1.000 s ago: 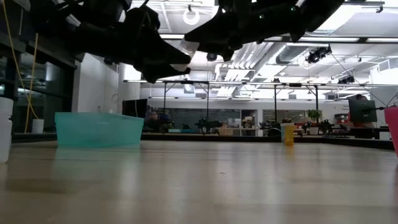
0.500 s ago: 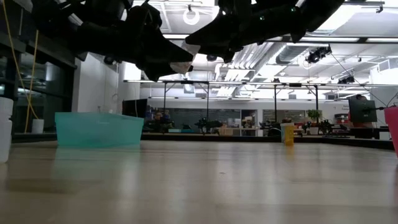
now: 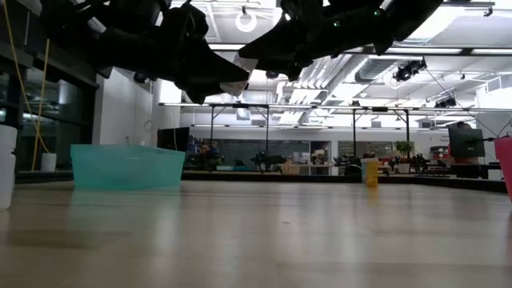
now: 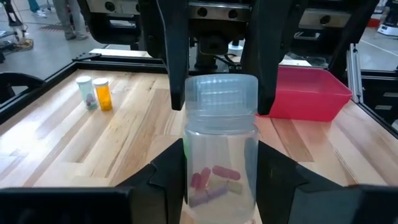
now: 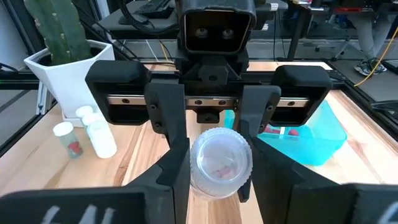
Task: Pick and place medicine bottles into bin by pill shape (circle, oval)
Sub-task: Put the transparent capsule bottle into the blue bin
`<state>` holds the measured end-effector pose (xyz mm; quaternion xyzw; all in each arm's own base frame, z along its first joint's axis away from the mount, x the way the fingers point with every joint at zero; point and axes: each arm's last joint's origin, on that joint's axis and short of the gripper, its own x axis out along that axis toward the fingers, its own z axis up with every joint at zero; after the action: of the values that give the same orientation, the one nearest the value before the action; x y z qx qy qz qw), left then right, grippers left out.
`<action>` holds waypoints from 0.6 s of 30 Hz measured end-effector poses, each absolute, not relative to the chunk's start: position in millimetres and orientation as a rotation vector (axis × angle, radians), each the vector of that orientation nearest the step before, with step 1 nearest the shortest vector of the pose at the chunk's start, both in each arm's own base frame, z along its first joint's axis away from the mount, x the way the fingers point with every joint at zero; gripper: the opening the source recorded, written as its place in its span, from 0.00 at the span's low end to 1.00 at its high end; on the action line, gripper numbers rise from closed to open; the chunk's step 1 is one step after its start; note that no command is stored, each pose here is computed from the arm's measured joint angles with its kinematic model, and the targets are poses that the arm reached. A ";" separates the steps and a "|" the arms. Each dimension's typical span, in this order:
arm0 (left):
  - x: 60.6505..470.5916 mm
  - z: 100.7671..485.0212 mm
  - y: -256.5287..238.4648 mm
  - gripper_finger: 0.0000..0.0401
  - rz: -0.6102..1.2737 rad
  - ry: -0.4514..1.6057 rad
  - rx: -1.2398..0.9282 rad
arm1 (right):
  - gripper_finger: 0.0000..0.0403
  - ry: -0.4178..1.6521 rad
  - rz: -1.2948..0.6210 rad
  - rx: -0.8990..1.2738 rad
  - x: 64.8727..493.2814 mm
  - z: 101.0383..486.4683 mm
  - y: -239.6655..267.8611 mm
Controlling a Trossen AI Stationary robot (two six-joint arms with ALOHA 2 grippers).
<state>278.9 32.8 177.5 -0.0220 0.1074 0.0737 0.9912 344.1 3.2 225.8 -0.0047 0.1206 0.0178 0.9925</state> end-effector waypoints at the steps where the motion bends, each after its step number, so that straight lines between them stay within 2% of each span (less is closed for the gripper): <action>1: 278.9 177.5 32.8 0.34 0.148 0.216 -0.043 | 0.29 0.242 0.036 -0.009 344.1 225.8 3.2; 5: 278.9 177.7 32.8 0.37 0.150 0.214 -0.049 | 0.31 0.241 0.025 0.014 344.1 225.8 3.0; 13: 268.0 184.8 36.5 0.36 0.210 0.282 -0.052 | 0.56 0.218 -0.010 -0.030 341.4 232.8 2.1; 18: 257.5 192.2 36.8 0.36 0.267 0.330 -0.047 | 0.64 0.199 -0.020 -0.032 334.3 245.4 1.6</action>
<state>257.5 36.8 192.2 -0.0231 0.1637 0.1327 0.9773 334.3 1.6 245.4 -0.0161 0.0994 -0.0102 0.9949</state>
